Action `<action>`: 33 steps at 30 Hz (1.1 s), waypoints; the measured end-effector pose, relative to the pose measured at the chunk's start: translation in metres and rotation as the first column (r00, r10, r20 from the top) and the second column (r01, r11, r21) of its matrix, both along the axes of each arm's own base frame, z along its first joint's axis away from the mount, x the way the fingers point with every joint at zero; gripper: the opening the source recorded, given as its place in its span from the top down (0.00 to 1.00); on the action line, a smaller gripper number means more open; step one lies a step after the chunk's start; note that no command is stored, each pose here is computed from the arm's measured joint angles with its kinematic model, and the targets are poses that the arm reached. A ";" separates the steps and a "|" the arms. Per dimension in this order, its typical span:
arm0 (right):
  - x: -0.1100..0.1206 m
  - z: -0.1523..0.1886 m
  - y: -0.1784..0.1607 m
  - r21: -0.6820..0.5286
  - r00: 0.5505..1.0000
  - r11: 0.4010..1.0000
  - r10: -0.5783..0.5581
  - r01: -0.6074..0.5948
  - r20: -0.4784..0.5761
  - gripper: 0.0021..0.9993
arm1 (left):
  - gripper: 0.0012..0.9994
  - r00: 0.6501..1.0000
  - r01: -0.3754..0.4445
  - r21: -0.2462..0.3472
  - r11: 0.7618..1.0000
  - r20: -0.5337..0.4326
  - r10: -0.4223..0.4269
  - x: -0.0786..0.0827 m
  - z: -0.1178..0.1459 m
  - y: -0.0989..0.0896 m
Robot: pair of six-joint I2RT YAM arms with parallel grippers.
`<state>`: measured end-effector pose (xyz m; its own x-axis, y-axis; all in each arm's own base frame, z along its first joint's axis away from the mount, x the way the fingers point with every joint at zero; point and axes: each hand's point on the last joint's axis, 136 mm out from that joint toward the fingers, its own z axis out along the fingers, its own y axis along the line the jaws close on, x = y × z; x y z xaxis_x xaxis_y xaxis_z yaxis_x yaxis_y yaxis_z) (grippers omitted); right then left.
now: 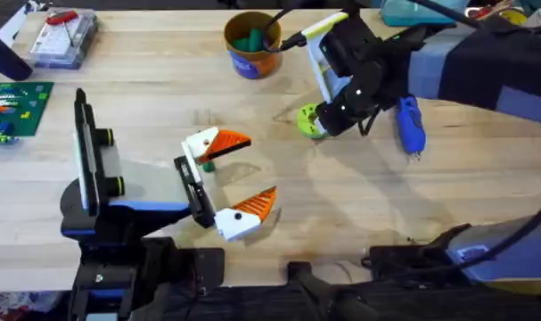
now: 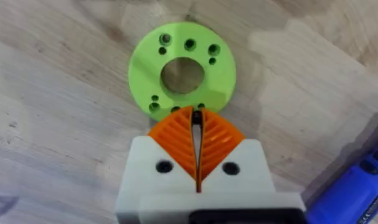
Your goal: Pick up the gripper from the table and insert it into the empty holder that is missing its gripper. Then pick up a screw, insert it into the mounting hole, and use the screwdriver to tighten it. Finally, clean up the table by picking up the vegetable and placing it into the bucket.
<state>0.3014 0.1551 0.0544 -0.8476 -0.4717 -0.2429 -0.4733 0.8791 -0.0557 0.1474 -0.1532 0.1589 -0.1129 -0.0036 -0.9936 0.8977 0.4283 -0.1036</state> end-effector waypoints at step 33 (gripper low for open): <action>-0.019 0.205 0.034 0.005 0.962 0.968 0.248 -0.250 0.111 1.00 | 0.01 1.000 0.000 0.000 1.000 0.000 0.000 0.000 0.000 0.000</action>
<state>0.2826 0.1894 0.2595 -0.6721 -0.6589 -0.3378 -0.6692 0.7358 -0.1036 0.1474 -0.1532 0.1589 -0.1129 -0.0036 -0.9936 0.8977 0.4283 -0.1036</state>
